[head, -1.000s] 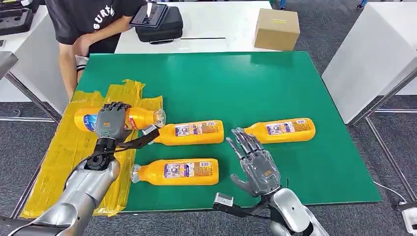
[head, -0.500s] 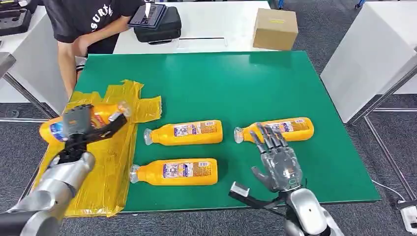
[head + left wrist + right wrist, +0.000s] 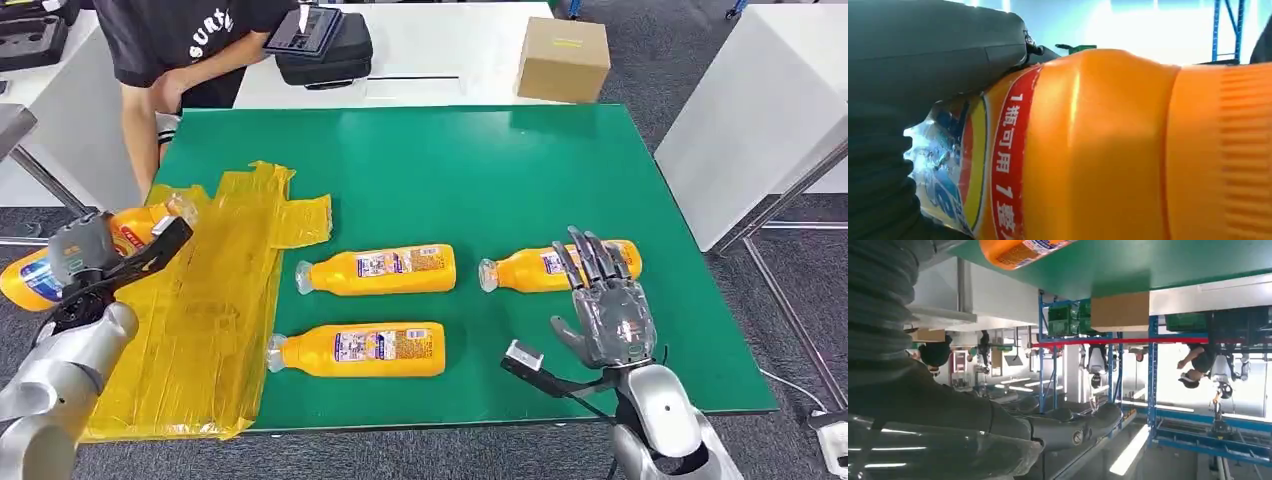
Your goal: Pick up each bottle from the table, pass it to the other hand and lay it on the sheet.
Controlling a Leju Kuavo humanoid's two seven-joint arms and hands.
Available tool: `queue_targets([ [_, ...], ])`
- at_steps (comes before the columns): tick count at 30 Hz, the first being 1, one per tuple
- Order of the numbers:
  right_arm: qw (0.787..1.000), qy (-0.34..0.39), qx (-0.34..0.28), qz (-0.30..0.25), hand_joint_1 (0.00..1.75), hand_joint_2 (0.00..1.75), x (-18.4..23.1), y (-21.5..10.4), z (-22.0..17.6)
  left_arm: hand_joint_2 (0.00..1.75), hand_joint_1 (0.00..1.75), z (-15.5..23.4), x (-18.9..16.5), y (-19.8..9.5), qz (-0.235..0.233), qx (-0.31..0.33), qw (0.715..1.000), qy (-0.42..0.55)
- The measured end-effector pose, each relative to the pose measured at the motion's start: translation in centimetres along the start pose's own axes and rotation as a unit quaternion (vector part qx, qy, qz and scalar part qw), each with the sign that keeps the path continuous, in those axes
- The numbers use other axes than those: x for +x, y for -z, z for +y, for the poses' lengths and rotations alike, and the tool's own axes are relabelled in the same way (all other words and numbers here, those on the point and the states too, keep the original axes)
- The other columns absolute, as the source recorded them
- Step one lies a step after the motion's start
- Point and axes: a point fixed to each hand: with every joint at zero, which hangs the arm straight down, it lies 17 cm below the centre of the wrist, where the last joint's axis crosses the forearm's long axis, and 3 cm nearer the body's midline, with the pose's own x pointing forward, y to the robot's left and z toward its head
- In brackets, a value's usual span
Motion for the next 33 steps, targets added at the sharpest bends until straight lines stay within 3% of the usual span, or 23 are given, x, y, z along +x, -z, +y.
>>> queue_targets([
  [7,0.999,-0.042,0.013,0.017,0.00,1.75,-1.6,1.7,0.5,1.75,0.00,-0.7,2.3,-0.3,-0.042,-0.020,0.996,-0.070],
  [14,0.990,-0.120,0.046,0.059,0.00,1.75,-6.0,5.1,2.2,1.75,0.00,-1.5,8.3,-2.2,-0.097,-0.037,0.985,-0.141],
  [22,0.984,-0.144,0.067,0.077,0.00,1.75,-8.1,5.7,3.3,1.75,0.00,-2.2,10.6,-3.5,-0.112,-0.051,0.977,-0.174],
  [27,0.969,-0.185,0.133,0.094,0.00,1.75,-11.1,6.9,5.8,1.75,0.00,-4.2,13.6,-6.0,-0.140,-0.106,0.951,-0.255],
  [33,0.949,-0.179,0.248,0.077,0.00,1.75,-14.5,7.1,9.8,1.75,0.00,-5.2,15.6,-7.8,-0.144,-0.134,0.927,-0.319],
])
